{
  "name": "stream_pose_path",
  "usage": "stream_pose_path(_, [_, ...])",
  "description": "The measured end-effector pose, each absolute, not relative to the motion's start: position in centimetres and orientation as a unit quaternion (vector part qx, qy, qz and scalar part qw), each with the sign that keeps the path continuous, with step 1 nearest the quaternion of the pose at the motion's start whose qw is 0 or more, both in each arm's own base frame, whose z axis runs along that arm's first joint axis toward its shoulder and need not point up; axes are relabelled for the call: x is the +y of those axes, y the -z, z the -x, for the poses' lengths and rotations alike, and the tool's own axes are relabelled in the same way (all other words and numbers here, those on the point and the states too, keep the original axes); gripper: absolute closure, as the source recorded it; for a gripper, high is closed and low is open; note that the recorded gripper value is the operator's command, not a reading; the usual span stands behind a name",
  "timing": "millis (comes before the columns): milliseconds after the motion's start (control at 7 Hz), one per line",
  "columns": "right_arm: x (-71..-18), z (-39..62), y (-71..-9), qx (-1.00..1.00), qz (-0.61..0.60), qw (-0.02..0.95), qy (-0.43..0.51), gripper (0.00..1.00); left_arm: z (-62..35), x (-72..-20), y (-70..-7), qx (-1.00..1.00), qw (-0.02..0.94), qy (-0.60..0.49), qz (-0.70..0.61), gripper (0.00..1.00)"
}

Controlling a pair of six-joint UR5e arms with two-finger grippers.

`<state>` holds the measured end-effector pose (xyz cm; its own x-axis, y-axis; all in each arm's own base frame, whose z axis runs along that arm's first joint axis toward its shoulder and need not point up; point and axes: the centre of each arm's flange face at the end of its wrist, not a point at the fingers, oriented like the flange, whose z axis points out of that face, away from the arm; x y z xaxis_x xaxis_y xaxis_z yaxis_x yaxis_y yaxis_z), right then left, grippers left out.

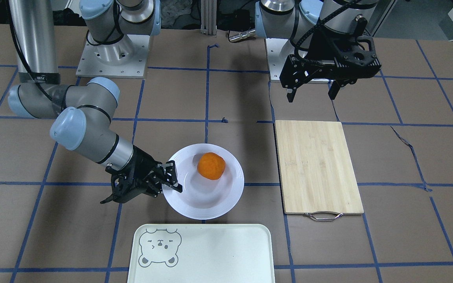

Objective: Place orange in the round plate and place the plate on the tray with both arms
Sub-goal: 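Drag the plate with the right gripper onto the bear-printed tray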

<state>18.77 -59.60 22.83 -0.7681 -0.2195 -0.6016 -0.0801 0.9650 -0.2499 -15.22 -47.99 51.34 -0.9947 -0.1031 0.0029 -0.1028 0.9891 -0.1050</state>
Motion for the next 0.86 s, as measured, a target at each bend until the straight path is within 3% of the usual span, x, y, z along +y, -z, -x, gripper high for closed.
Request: stream_pose_path(857, [-73.9, -17.8, -20.1, 0.920, -0.010, 0.383, 0.079, 1.00, 15.1, -48.1, -51.4, 0.997, 0.001, 0.057, 0.052, 0.00])
